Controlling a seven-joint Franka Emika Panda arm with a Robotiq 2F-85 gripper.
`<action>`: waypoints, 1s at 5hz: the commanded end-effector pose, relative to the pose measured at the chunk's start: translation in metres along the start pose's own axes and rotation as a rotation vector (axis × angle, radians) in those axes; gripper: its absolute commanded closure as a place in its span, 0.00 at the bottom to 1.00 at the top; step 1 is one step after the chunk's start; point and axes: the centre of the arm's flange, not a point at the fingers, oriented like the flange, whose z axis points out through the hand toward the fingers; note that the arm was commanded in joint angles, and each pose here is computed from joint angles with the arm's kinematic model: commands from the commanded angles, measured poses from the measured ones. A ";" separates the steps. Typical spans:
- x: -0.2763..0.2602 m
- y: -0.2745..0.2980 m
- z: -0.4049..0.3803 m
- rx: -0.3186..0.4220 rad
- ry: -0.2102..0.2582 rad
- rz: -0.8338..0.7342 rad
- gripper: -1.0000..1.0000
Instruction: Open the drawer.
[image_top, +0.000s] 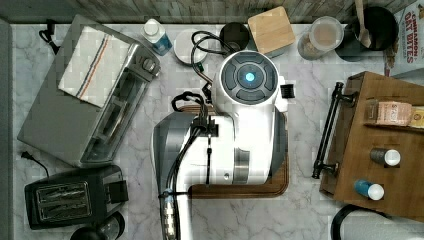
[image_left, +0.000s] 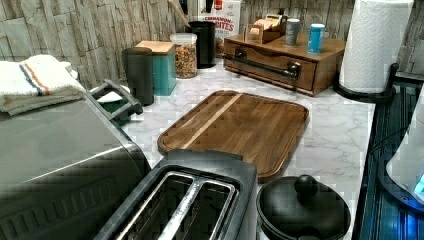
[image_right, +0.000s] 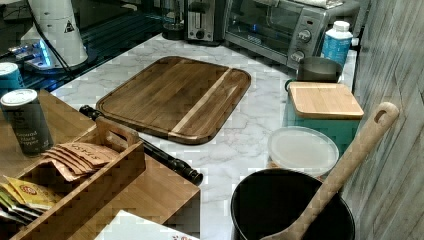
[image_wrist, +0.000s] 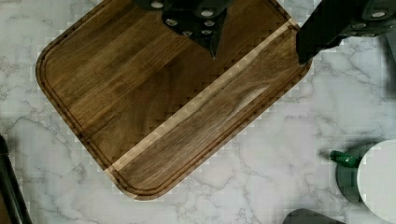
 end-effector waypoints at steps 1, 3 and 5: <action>0.000 0.001 0.001 0.009 -0.010 0.007 0.00; 0.050 0.061 0.009 -0.037 -0.008 -0.044 0.00; 0.113 0.119 0.016 -0.050 0.054 -0.091 0.00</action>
